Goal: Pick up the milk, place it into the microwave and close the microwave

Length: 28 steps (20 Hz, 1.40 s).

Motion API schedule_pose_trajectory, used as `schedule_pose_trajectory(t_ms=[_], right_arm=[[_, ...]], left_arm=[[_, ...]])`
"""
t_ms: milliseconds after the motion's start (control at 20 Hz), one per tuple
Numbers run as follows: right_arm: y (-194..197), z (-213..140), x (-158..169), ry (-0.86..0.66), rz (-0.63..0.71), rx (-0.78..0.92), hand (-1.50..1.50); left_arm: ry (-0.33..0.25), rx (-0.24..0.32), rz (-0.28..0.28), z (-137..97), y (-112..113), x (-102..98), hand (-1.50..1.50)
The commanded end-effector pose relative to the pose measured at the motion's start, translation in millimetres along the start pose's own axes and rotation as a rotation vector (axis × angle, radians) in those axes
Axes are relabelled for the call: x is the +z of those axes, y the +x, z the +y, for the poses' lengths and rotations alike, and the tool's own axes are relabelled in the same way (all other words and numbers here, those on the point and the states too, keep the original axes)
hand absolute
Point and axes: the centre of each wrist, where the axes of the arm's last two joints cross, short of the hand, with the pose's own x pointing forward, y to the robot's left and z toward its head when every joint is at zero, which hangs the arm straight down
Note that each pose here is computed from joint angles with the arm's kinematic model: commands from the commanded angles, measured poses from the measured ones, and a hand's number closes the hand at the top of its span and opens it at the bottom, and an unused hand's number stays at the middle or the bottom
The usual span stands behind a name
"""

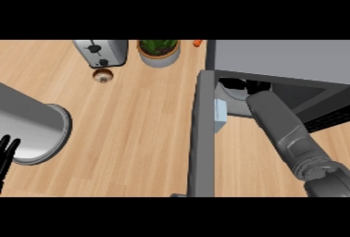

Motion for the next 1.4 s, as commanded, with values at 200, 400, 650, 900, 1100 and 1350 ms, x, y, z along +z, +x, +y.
schedule_pose_trajectory(t_ms=[200,400,650,900,1100,1350], right_arm=[[-9,4,13,0.04,-0.009,-0.035,-1.5],[-3,5,10,0.015,-0.006,-0.079,-1.5],[-27,-8,15,0.056,0.01,-0.131,-1.5],[-37,-1,37,0.108,-0.003,-0.265,-1.5],[-24,15,46,0.135,-0.005,-0.361,-1.5],[-28,27,71,0.15,0.032,-0.477,-1.5]], left_arm=[[0.009,-0.018,-0.005,6,3,3,-1.5],[0.031,-0.008,0.006,-9,-8,19,-1.5],[0.038,-0.025,-0.013,1,4,26,-1.5],[0.031,-0.013,-0.006,-11,-3,35,-1.5],[0.035,-0.03,-0.012,-19,5,50,-1.5],[-0.004,-0.028,0.04,-31,2,46,-1.5]])
